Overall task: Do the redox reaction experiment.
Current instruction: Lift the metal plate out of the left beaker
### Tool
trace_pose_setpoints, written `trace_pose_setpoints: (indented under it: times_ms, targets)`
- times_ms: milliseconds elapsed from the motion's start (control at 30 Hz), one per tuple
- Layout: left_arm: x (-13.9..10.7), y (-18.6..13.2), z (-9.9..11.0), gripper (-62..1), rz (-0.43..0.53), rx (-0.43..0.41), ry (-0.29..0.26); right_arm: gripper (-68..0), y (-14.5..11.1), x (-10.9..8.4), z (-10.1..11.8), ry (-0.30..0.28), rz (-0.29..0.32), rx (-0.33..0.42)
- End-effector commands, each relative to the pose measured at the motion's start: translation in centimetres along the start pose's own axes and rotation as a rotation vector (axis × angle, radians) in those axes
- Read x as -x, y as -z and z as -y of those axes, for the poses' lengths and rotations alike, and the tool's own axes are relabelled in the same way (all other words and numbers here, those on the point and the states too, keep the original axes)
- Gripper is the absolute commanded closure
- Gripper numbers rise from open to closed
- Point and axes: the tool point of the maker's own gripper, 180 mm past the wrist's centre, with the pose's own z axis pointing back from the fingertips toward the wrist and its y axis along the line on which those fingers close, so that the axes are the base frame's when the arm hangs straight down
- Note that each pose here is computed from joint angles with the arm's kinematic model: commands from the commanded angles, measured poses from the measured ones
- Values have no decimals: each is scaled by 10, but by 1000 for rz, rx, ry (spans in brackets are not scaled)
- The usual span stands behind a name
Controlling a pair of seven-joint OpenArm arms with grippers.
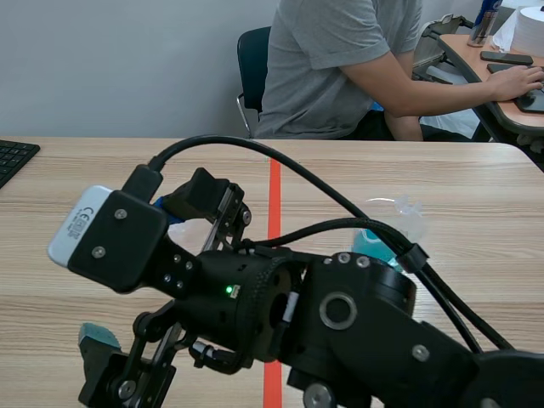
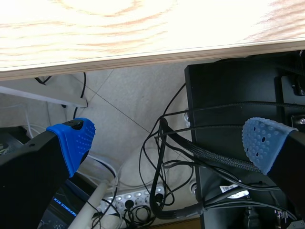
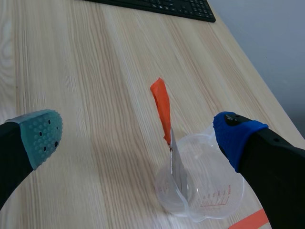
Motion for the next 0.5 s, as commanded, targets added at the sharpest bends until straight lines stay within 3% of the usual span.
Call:
trace_pose_setpoints:
  times_ms: [0,467]
  targets:
    - [-6,0,2,-623,22,4,-3,-679,4,-10,10,-13,32,24]
    - [-5,0,2,-623,22,4,-6,-679,22,-7,29,0,29,124]
